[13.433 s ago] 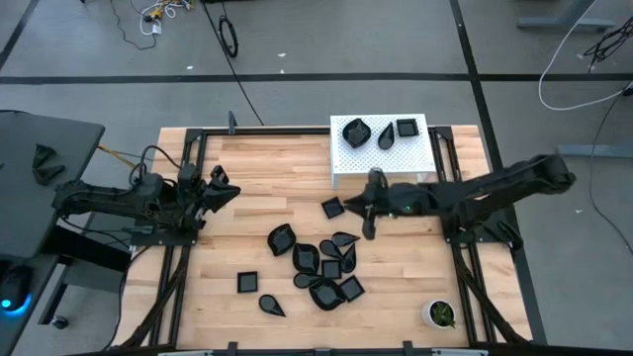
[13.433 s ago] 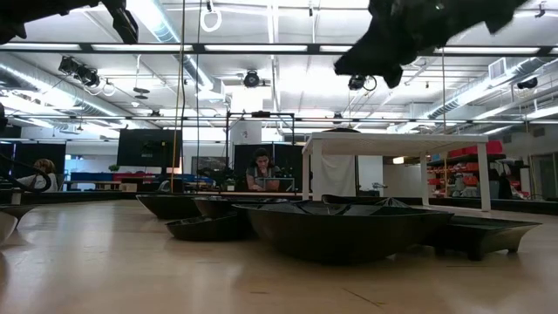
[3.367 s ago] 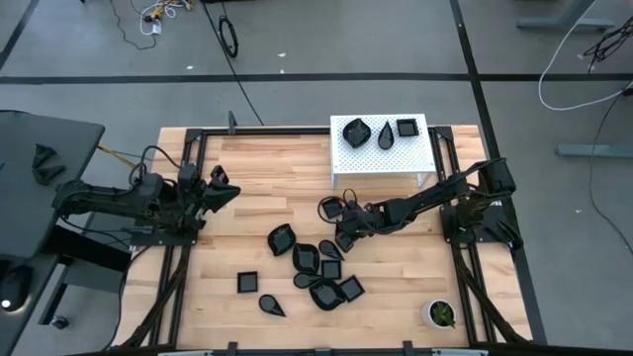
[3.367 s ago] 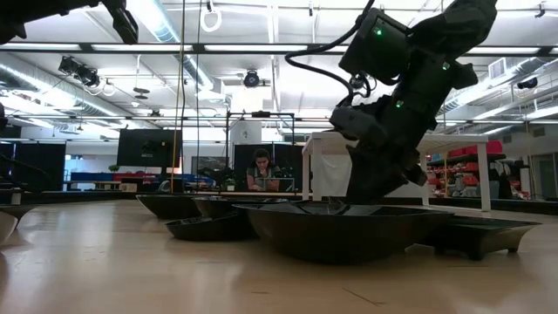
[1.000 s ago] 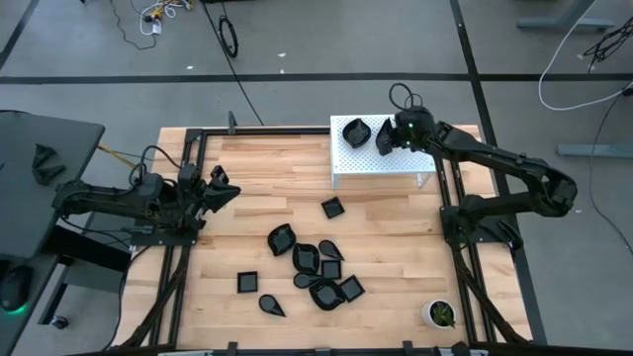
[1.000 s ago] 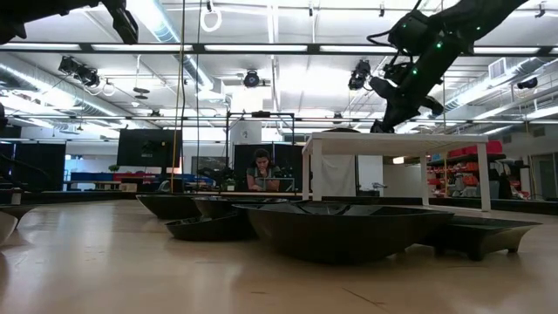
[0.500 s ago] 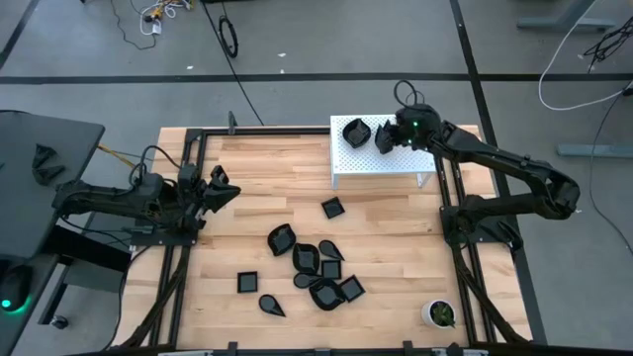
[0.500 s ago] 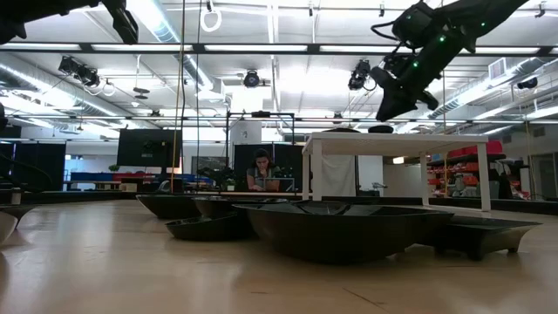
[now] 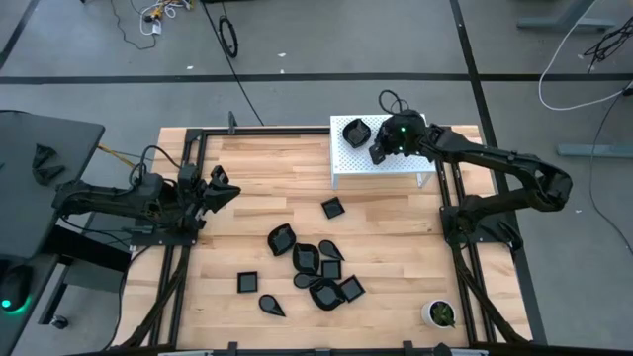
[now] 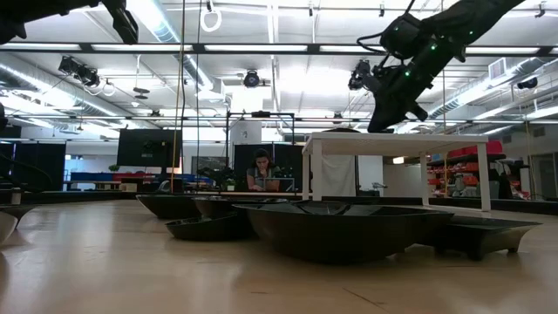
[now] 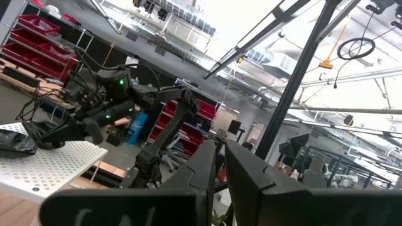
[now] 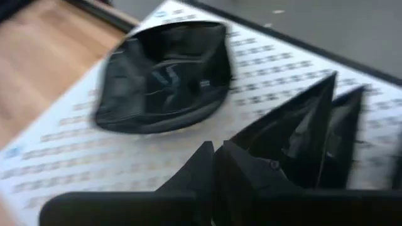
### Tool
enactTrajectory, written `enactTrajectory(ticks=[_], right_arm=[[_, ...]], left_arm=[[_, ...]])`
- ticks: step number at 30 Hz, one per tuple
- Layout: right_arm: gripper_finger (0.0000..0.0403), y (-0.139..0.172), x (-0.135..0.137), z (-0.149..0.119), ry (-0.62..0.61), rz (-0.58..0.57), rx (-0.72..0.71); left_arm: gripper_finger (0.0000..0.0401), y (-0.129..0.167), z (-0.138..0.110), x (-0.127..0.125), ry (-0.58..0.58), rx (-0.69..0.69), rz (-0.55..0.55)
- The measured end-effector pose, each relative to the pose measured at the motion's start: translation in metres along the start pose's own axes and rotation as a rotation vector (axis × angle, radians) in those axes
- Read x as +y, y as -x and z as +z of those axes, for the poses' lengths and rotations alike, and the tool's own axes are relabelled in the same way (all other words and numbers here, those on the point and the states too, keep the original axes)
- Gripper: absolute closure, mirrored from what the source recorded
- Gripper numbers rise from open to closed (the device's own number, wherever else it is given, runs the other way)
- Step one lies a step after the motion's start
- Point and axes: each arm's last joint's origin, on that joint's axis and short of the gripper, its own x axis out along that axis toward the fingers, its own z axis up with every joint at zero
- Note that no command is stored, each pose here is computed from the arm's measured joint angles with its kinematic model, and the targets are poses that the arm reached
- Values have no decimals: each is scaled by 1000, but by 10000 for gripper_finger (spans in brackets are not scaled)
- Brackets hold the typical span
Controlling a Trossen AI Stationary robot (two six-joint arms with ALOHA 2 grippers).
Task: Pick & Place Mini shaped plates
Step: Stack the drop shaped plate on top of the drop shaped plates on the shelf
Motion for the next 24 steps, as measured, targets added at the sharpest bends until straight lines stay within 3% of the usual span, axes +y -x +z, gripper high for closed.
enactTrajectory(ticks=[4, 9, 17, 24], right_arm=[[365, 1, -2, 1, 1, -70, -23], [365, 3, -1, 3, 10, -71, -48], [365, 5, 6, -1, 27, 98, 10], [365, 4, -2, -6, 17, -83, 41]], left_arm=[[360, 0, 0, 0, 0, 0, 0], [360, 0, 0, 0, 0, 0, 0], [360, 0, 0, 0, 0, 1, 0], [360, 0, 0, 0, 0, 0, 0]])
